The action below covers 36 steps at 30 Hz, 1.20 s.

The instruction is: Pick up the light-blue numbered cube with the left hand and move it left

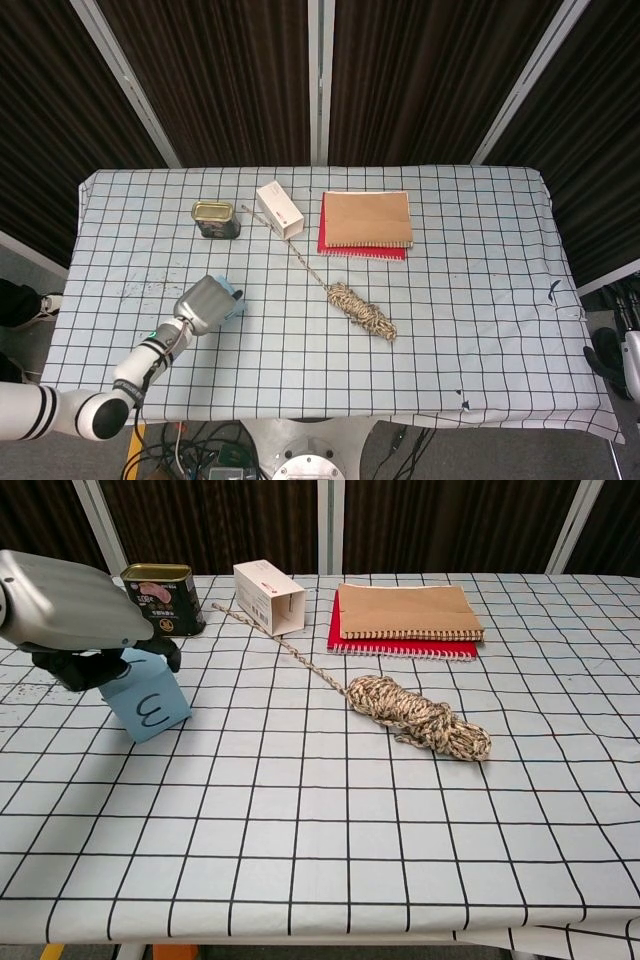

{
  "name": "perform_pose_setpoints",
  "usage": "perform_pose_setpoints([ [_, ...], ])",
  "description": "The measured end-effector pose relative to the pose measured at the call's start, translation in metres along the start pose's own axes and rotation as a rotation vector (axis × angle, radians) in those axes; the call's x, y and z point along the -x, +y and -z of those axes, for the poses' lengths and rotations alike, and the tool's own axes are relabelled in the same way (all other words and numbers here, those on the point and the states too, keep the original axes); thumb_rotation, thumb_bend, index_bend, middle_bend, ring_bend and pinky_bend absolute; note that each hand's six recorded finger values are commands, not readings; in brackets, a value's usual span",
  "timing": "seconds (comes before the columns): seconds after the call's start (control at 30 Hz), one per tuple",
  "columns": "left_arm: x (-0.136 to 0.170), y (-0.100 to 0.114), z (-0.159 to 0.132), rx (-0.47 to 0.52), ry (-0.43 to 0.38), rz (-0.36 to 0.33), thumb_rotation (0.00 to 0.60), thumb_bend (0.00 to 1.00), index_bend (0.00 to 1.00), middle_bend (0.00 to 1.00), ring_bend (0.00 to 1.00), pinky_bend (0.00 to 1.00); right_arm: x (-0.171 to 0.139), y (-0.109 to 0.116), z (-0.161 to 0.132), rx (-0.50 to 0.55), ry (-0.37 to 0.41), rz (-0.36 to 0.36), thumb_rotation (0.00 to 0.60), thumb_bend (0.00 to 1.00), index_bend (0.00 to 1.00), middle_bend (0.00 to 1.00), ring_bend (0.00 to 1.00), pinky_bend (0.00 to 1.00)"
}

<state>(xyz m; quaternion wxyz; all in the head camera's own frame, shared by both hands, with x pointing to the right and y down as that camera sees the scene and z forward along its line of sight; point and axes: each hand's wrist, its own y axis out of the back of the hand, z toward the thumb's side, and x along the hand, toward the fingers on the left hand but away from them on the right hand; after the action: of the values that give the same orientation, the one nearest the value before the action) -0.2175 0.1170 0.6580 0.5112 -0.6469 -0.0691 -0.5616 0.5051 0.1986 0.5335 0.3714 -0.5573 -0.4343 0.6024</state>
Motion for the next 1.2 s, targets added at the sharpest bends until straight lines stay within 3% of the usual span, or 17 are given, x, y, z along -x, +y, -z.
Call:
perform_pose_setpoints([
  [0.13,0.0,0.002,0.002,0.018,0.003,-0.004,0.6,0.7,0.19,0.87,0.93,0.93,0.0,0.0,0.001,0.0,-0.005,0.001,0.6,0.21,0.0,0.0,0.0,0.0],
  [0.3,0.004,0.011,-0.003,0.028,-0.017,-0.055,0.6,0.7,0.17,0.87,0.93,0.93,0.001,0.001,0.001,-0.001,-0.006,0.003,0.6,0.21,0.0,0.0,0.0,0.0],
  [0.5,0.018,0.016,-0.025,-0.011,-0.113,-0.102,0.6,0.7,0.17,0.87,0.93,0.93,0.0,0.001,0.0,-0.001,-0.001,0.003,0.6,0.21,0.0,0.0,0.0,0.0],
  [0.7,0.027,0.011,-0.041,-0.114,-0.193,-0.083,0.6,0.7,0.17,0.87,0.93,0.93,0.001,0.001,0.002,-0.002,-0.008,0.004,0.6,0.21,0.0,0.0,0.0,0.0],
  [0.93,0.013,0.004,-0.028,-0.205,-0.155,-0.042,0.6,0.7,0.17,0.87,0.93,0.93,0.001,-0.003,0.006,-0.003,-0.021,-0.005,0.6,0.21,0.0,0.0,0.0,0.0],
  [1.2,0.003,-0.007,-0.011,-0.231,-0.114,0.022,0.6,0.7,0.17,0.87,0.94,0.93,0.004,-0.007,0.004,-0.005,-0.022,-0.013,0.6,0.21,0.0,0.0,0.0,0.0],
])
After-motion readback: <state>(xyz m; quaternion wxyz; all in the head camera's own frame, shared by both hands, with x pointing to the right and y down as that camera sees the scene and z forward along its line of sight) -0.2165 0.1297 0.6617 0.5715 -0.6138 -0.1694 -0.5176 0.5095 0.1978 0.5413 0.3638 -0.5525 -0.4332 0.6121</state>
